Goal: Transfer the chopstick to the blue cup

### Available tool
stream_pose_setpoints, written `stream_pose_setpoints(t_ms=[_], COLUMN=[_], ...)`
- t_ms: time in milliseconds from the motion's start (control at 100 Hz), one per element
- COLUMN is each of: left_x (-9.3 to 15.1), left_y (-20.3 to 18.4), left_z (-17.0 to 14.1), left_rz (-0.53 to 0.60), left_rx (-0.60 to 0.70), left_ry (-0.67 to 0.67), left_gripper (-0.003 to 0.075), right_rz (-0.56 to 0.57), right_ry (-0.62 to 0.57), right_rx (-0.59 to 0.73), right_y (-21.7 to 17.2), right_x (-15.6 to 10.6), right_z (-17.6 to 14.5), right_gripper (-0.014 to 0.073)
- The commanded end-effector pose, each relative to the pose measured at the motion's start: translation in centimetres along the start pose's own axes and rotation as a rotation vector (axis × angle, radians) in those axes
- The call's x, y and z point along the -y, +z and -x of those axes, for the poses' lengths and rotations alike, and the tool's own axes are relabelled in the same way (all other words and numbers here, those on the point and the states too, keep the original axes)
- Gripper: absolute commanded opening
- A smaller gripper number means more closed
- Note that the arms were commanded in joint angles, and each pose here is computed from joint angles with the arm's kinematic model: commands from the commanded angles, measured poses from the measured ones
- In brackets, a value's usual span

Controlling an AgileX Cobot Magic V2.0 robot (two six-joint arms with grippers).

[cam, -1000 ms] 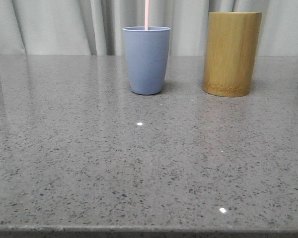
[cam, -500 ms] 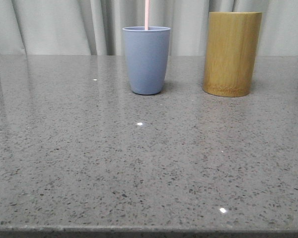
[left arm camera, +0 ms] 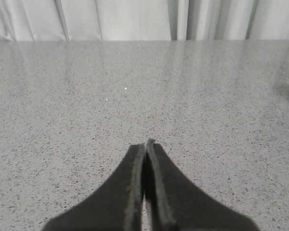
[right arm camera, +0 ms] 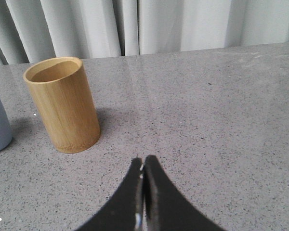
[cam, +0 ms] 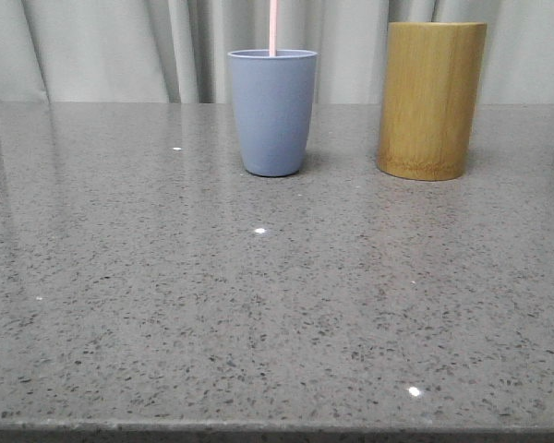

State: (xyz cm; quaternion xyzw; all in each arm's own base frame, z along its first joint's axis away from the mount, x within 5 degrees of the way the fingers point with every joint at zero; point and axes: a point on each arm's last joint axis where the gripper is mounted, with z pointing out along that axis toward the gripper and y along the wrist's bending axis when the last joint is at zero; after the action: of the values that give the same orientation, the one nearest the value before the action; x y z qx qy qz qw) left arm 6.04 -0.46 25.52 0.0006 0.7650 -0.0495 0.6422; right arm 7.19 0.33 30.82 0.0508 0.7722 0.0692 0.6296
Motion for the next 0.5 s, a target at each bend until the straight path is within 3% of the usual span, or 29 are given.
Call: stream_pose_setpoints(t_ms=[0, 260, 490], left_x=[0.0, -0.3, -0.3], left_y=[0.0, 0.4, 0.1], left_z=[0.0, -4.5, -4.9], left_rz=[-0.012, -0.023, -0.022], left_rx=[0.152, 0.261, 0.236], left_ry=[-0.006, -0.009, -0.017], left_gripper=[-0.0019, -0.0019, -0.0019], right_rz=[0.002, 0.002, 0.002], right_ry=[-0.016, -0.016, -0.016], right_rx=[0.095, 0.095, 0.094], right_y=[-0.2, -0.2, -0.2], right_x=[-0.1, -0.1, -0.1], right_z=[1.5, 1.5, 1.5], right_gripper=[-0.0105, -0.0105, -0.0105])
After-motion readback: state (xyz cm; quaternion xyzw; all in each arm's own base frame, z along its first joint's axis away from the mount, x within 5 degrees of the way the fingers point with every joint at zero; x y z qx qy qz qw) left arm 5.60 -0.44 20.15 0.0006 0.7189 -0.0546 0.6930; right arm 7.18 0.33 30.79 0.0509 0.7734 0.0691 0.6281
